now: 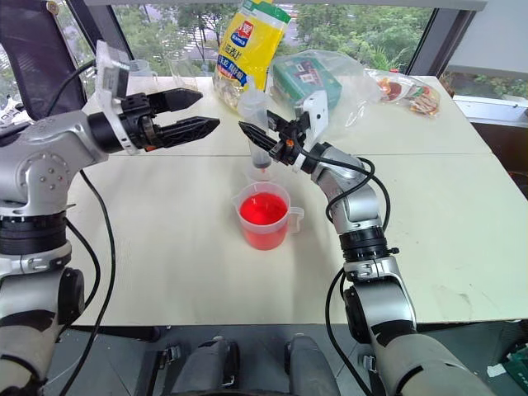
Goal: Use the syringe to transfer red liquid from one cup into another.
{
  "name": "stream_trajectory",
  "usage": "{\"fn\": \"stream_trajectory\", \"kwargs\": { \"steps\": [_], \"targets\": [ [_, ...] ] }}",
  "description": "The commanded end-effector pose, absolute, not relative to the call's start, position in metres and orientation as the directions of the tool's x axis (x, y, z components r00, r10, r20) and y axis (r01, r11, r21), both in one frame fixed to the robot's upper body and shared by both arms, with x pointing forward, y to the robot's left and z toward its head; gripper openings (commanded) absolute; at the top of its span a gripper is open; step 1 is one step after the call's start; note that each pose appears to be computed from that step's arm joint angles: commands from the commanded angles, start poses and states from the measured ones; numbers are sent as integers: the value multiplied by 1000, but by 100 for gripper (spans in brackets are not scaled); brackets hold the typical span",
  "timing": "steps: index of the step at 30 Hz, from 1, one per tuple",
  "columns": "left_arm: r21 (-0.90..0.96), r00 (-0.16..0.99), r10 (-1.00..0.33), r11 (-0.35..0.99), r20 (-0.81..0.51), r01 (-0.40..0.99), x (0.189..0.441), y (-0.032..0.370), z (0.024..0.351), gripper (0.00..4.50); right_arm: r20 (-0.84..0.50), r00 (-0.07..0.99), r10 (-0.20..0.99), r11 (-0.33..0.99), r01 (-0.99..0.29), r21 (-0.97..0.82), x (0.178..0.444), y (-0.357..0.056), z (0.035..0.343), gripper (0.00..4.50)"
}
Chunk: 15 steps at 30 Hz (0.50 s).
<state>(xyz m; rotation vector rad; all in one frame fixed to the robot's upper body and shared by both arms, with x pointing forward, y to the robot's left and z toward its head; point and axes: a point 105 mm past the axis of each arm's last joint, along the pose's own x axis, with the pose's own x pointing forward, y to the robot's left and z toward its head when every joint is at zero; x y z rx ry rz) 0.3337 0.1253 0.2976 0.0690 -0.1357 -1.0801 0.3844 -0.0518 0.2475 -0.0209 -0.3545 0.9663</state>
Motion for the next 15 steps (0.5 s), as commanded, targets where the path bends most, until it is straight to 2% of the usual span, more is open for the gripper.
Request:
{"fn": "stream_trajectory", "kwargs": {
  "steps": [1,5,9,12,15],
  "targets": [
    [140,463,-878,477,120,868,320,128,304,448,314,509,802,580,-788,-205,379,-56,278,138],
    [109,487,-866,498,112,860,312,133,291,448,219,606,765,642,-745,-183,383,-72,309,138],
    [85,498,-863,505,86,859,306,133,275,448,9,771,637,770,-635,-63,395,-106,329,138],
    [69,504,-860,509,85,858,304,130,267,448,-174,847,502,854,-517,-56,404,-135,315,138],
    [49,509,-855,515,98,856,303,127,262,448,-382,843,379,899,-433,-62,407,-166,271,138]
  ]
}}
